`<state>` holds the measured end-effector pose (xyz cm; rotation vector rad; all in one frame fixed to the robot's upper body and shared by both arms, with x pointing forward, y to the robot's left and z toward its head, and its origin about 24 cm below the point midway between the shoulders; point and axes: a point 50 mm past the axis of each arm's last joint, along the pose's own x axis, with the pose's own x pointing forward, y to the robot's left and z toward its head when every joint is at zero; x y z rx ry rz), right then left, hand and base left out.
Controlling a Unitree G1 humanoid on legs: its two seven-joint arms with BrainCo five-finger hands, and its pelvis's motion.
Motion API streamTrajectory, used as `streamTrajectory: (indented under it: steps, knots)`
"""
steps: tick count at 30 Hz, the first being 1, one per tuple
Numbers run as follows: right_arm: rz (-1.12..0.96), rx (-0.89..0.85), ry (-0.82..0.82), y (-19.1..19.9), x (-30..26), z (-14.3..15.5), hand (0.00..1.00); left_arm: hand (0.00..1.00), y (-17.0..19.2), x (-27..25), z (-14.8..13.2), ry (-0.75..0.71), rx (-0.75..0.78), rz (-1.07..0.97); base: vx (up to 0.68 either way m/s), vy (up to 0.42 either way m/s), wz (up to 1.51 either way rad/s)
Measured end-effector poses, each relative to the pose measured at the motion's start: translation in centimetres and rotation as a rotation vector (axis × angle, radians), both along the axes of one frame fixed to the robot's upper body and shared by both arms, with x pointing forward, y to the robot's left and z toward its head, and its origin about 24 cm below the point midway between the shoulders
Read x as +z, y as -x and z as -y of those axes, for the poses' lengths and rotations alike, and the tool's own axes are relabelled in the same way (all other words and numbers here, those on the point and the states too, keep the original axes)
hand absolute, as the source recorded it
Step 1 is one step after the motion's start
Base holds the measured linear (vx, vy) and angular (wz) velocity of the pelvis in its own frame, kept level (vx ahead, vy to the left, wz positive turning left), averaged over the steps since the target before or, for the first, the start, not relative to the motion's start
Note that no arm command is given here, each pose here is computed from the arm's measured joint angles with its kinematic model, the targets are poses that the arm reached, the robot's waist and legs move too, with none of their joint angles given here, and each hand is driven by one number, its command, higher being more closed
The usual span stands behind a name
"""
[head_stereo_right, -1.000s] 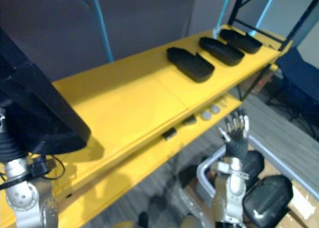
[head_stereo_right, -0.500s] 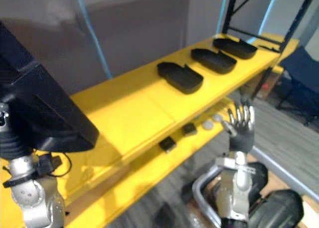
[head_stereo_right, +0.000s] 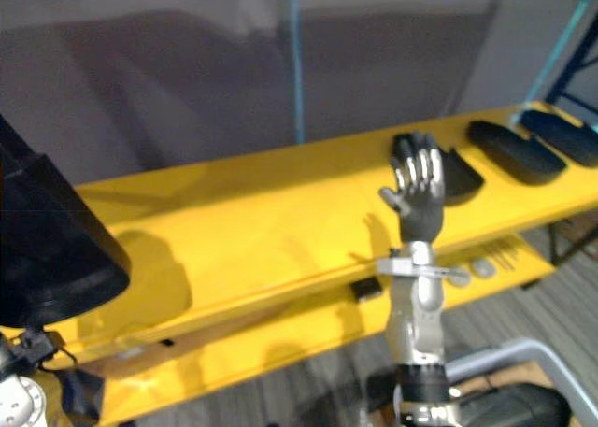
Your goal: Walk over and take plastic housings, then place them on the shelf
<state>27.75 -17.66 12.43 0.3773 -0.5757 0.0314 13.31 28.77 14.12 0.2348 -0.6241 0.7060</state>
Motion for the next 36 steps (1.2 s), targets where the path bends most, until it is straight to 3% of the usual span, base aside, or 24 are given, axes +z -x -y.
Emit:
streamTrajectory:
  steps: [7,14,18,23,36]
  knots:
    - [-0.027,-0.011,0.011,-0.2,-0.7,-0.1,0.0,1.0,0.3,0.5,-0.2,-0.026,-0.073,0.033,0.04,0.099,0.03]
    - [-0.064,-0.219,0.001,1.6,-1.7,3.7,0.0,1.0,-2.8,1.8,2.2,-0.047,-0.265,0.122,-0.05,0.048,-0.24]
    - [-0.056,-0.267,0.002,2.9,-1.7,4.9,0.0,1.0,-4.0,3.6,2.1,-0.148,-0.32,0.125,-0.06,0.053,-0.4]
    - [0.016,-0.254,0.032,3.7,-0.2,5.1,0.0,1.0,-4.7,3.2,2.1,-0.113,-0.332,0.093,0.0,-0.057,-0.2]
    - [-0.072,-0.206,0.074,4.0,-0.6,3.8,0.0,1.0,-6.8,1.2,7.0,-0.057,-0.606,0.009,0.0,-0.031,0.01]
